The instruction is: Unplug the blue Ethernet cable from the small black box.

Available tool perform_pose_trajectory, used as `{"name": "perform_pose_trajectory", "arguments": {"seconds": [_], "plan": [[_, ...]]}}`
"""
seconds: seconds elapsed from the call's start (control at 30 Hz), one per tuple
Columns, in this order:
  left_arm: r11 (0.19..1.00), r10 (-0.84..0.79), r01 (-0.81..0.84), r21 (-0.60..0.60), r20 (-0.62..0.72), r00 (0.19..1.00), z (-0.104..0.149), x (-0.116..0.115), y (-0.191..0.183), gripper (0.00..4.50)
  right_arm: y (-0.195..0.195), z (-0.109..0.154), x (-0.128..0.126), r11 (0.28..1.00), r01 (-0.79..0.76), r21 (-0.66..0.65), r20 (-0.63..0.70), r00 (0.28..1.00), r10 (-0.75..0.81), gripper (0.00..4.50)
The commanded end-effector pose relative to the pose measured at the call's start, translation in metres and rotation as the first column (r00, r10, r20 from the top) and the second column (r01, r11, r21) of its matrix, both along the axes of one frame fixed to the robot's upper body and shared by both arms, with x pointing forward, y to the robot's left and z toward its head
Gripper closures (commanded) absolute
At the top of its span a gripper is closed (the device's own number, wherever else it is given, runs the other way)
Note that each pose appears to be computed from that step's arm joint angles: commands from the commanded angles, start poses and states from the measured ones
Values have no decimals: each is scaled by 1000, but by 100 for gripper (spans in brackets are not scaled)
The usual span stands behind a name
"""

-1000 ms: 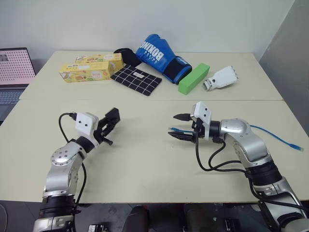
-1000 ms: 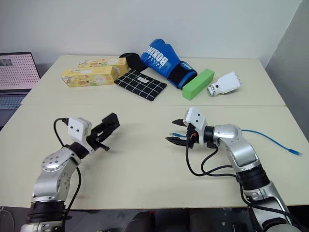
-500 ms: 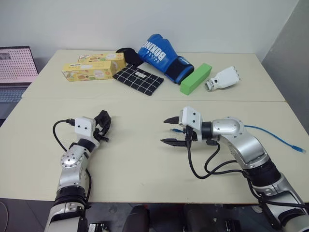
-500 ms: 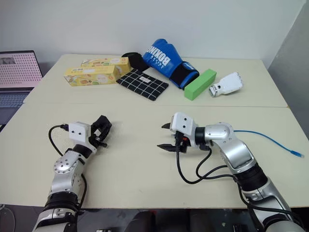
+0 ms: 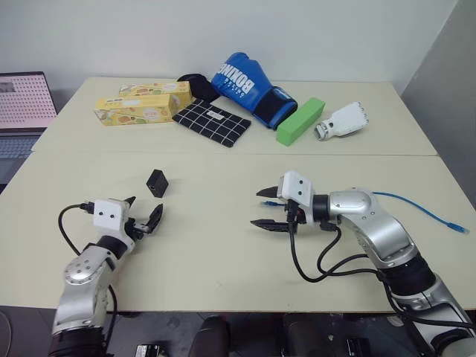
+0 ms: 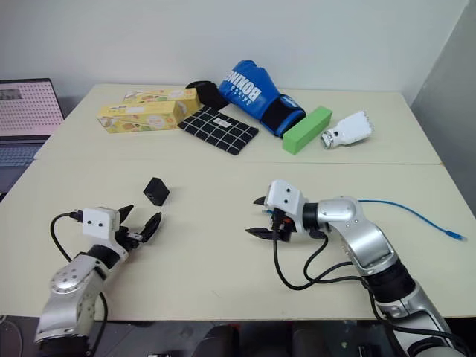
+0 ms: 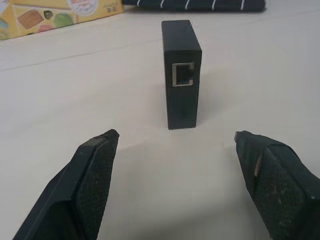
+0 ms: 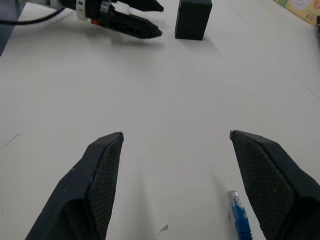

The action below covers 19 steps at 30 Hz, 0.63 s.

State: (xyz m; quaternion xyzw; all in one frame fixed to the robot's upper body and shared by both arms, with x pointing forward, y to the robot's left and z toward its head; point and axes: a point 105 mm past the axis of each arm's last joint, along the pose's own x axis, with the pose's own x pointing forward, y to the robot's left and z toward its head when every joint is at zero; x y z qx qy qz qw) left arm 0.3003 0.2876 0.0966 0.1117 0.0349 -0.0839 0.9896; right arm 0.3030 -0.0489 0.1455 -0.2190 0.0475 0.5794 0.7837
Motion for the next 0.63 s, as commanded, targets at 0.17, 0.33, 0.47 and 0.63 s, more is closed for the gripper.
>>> {"name": "perform_pose_trajectory", "arguments": {"seconds": [0.17, 0.33, 0.47, 0.63], "plan": [[975, -170, 172, 141, -27, 985, 61, -24, 3, 54, -70, 21, 7, 991, 111, -75, 26, 994, -109, 88], [936, -281, 304, 179, -141, 949, 74, -39, 7, 54, -100, 31, -1, 984, 103, -146, 27, 995, -100, 88], [917, -347, 376, 130, -201, 916, 74, -45, 2, 54, -112, 37, -5, 980, 105, -168, 20, 994, -104, 88], [911, -386, 405, 83, -177, 905, 80, -41, -4, 54, -115, 39, -7, 979, 118, -169, 19, 993, -116, 88]]}}
